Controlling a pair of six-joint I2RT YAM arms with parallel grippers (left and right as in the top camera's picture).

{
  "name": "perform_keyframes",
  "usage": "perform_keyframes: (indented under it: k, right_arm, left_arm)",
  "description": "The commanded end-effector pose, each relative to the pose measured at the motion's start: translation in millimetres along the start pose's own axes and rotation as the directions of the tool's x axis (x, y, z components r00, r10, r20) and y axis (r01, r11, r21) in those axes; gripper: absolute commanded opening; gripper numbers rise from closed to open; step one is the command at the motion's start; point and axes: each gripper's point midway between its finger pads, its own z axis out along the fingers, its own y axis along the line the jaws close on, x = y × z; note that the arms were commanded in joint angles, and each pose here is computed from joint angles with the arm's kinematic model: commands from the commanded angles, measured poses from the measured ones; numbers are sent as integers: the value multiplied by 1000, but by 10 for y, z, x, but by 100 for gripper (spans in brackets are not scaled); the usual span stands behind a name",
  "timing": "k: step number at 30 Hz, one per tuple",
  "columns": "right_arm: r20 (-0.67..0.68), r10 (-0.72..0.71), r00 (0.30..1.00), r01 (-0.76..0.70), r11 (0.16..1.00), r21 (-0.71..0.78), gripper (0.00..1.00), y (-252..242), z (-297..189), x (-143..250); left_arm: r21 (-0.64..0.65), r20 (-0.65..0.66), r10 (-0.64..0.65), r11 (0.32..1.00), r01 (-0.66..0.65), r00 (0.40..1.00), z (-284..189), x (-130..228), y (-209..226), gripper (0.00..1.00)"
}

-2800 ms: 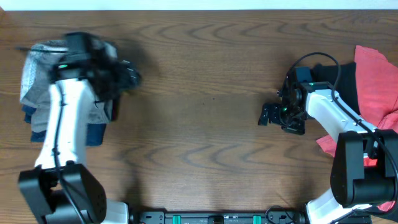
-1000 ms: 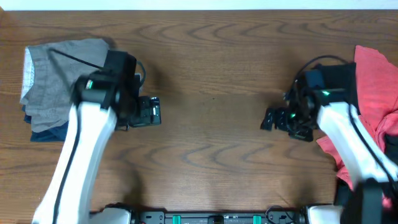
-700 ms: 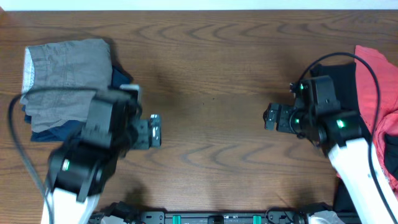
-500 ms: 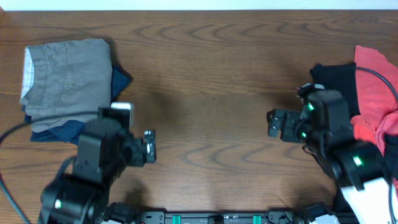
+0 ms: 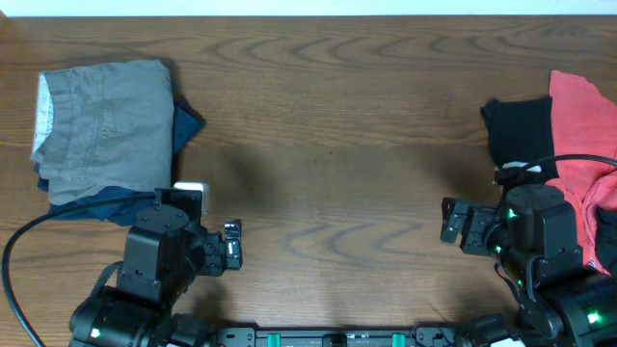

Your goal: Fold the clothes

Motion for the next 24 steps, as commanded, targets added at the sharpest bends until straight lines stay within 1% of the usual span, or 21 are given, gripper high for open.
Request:
perform_keyframes:
  k: [1, 13, 15, 21, 24]
  right_arm:
    - [1, -2, 1000, 2, 1000, 14, 99, -9, 4, 7]
    - [1, -3, 1000, 3, 1000, 14, 99, -9, 4, 7]
    - [15, -31, 999, 30, 998, 49, 99, -70, 2, -20]
    - [-54, -58, 997, 62, 994, 88, 99, -171, -13, 152]
    - [-65, -68, 996, 75, 992, 105, 99, -227, -34, 185]
  left_arm:
    - [11, -9, -9, 1000, 9, 1000, 18, 22, -22, 98]
    - [11, -9, -9, 1000, 9, 1000, 18, 22, -22, 98]
    - [11, -9, -9, 1000, 9, 1000, 18, 22, -22, 98]
    - [11, -10, -9, 1000, 9, 1000, 18, 23, -22, 98]
    - [11, -9, -9, 1000, 9, 1000, 18, 22, -22, 98]
